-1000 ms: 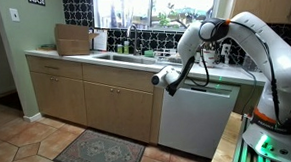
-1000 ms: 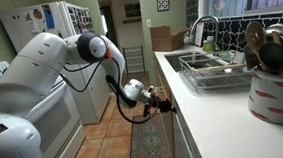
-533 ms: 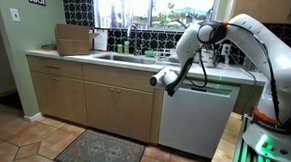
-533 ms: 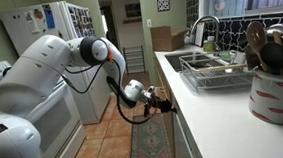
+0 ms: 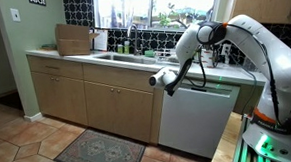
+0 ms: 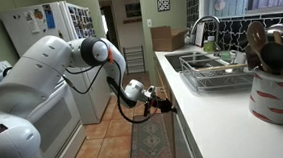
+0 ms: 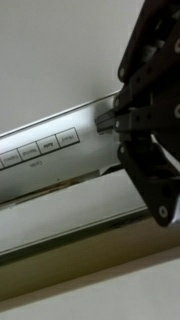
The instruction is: Press a button on the left of the dish washing machine controlling panel
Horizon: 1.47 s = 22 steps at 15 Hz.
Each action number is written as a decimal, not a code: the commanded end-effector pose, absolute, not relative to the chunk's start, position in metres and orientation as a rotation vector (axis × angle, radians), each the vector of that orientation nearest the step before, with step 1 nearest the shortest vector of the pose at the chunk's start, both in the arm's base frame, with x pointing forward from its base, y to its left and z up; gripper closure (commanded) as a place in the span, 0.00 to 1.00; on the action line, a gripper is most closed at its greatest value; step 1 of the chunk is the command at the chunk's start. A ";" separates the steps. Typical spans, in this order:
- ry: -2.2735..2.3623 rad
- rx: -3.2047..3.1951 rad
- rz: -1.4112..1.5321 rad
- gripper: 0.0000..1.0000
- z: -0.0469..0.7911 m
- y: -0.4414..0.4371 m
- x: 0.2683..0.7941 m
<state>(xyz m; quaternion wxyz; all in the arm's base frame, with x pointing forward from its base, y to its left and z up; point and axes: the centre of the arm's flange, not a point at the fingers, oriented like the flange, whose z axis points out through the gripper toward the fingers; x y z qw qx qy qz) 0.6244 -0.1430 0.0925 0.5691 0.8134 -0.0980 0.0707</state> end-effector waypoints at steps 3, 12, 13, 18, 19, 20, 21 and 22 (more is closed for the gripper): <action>-0.127 2.062 0.108 1.00 0.105 -0.136 0.598; -0.048 2.281 0.019 1.00 0.140 -0.113 0.566; -0.028 2.335 0.009 1.00 0.152 -0.111 0.560; -0.024 2.476 -0.070 0.53 0.210 -0.112 0.526; -0.022 2.513 -0.086 0.44 0.223 -0.114 0.518; -0.023 2.549 -0.091 0.37 0.234 -0.115 0.510; -0.027 2.590 -0.101 0.31 0.246 -0.118 0.503; -0.046 2.630 -0.109 0.22 0.258 -0.121 0.496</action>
